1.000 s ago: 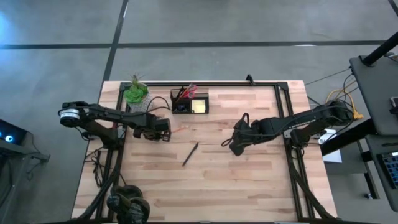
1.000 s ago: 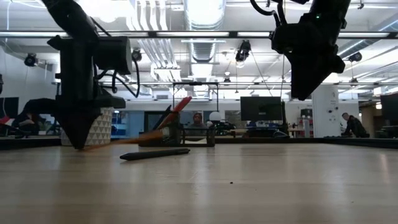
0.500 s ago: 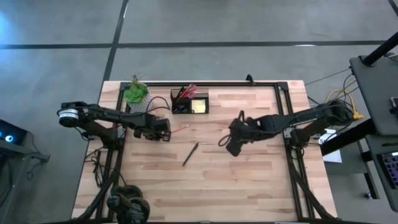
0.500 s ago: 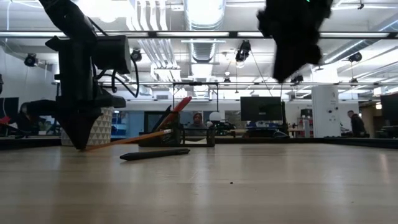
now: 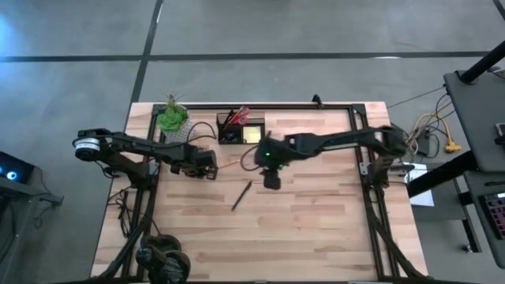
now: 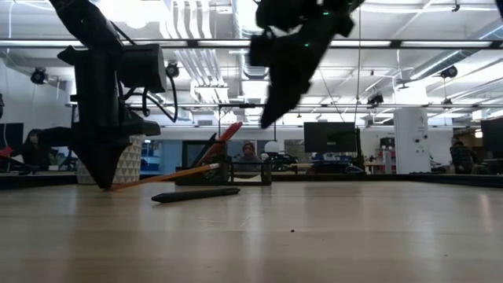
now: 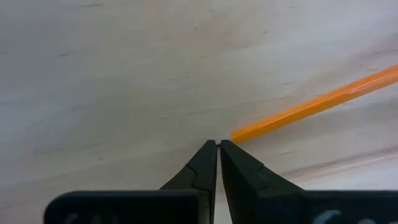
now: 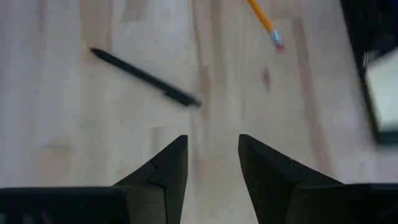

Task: Pick and place office supplies into organizer
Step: Put the pencil into the top left section of the black desk organizer

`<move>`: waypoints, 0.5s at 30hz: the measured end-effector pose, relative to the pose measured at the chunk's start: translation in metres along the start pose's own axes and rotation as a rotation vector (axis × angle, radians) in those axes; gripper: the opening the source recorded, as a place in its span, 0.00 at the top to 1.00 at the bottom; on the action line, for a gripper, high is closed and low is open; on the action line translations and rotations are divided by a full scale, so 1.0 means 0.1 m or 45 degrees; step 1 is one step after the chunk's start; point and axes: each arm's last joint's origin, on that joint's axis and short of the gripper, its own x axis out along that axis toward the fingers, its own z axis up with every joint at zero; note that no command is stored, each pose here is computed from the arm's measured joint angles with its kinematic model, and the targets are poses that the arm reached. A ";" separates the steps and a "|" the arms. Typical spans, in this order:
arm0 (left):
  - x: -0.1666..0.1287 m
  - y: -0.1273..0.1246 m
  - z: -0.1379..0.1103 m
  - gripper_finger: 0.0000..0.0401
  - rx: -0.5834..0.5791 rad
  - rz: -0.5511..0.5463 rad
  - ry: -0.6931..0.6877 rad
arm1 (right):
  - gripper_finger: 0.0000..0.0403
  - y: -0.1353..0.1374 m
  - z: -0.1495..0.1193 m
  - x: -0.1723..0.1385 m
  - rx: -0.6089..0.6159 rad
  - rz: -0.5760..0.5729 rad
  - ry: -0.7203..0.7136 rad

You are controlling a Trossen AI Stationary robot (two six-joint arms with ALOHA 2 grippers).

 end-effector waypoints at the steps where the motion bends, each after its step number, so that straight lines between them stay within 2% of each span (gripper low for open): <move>1: 0.00 0.00 0.00 0.98 0.005 0.000 0.000 | 0.66 0.00 0.07 0.05 -0.068 -0.027 -0.007; 4: 0.00 0.00 0.00 0.98 0.028 0.001 0.000 | 0.66 -0.02 0.26 0.18 -0.263 -0.082 -0.028; 6: 0.00 0.00 0.00 0.98 0.028 0.001 0.000 | 0.66 -0.09 0.34 0.28 -0.338 -0.095 -0.019; 11: 0.00 0.00 0.00 0.98 0.029 0.001 -0.002 | 0.66 -0.33 0.47 0.50 -0.328 -0.130 0.000; 15: 0.01 0.00 0.00 0.98 0.034 0.002 -0.002 | 0.66 -0.46 0.46 0.68 -0.332 -0.131 0.063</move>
